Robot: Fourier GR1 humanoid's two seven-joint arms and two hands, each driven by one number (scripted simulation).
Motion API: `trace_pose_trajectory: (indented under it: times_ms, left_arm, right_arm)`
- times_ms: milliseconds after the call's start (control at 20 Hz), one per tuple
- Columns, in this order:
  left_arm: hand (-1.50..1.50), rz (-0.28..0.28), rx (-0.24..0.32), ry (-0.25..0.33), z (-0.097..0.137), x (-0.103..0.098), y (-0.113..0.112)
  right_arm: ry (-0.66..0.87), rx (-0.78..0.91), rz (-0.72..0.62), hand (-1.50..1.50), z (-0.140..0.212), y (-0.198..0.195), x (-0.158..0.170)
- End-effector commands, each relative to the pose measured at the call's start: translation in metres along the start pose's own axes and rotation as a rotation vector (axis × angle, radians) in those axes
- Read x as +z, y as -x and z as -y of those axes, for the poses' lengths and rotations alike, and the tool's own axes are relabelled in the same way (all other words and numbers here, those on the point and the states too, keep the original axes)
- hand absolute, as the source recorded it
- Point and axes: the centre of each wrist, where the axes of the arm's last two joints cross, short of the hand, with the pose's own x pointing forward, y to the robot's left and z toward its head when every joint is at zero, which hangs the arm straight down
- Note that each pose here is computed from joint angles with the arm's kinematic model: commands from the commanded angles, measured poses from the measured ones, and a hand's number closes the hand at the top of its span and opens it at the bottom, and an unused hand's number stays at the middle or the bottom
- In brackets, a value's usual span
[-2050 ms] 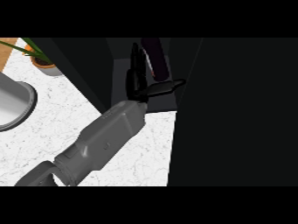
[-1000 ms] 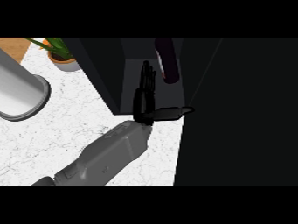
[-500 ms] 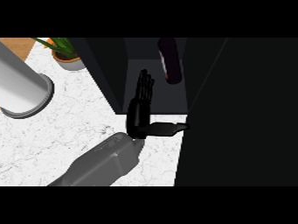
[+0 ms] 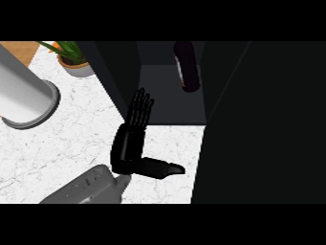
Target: Pick up the wine, place it into the cabinet and close the cabinet
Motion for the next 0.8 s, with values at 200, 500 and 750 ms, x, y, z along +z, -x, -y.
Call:
trace_pose_trajectory:
  times_ms: [200,500,750]
  left_arm:
    - [-1.5,-0.006,0.024,0.108,-0.018,0.02,-0.049]
    - [1.5,-0.006,0.066,0.135,-0.054,0.054,-0.08]
    - [1.5,0.001,0.06,0.13,-0.083,0.068,-0.102]
  right_arm:
    - [-0.187,0.071,-0.013,1.5,-0.001,-0.007,0.002]
    - [-0.343,0.049,-0.015,1.5,-0.011,-0.013,0.012]
    - [-0.43,-0.068,-0.034,1.5,-0.029,-0.019,0.029]
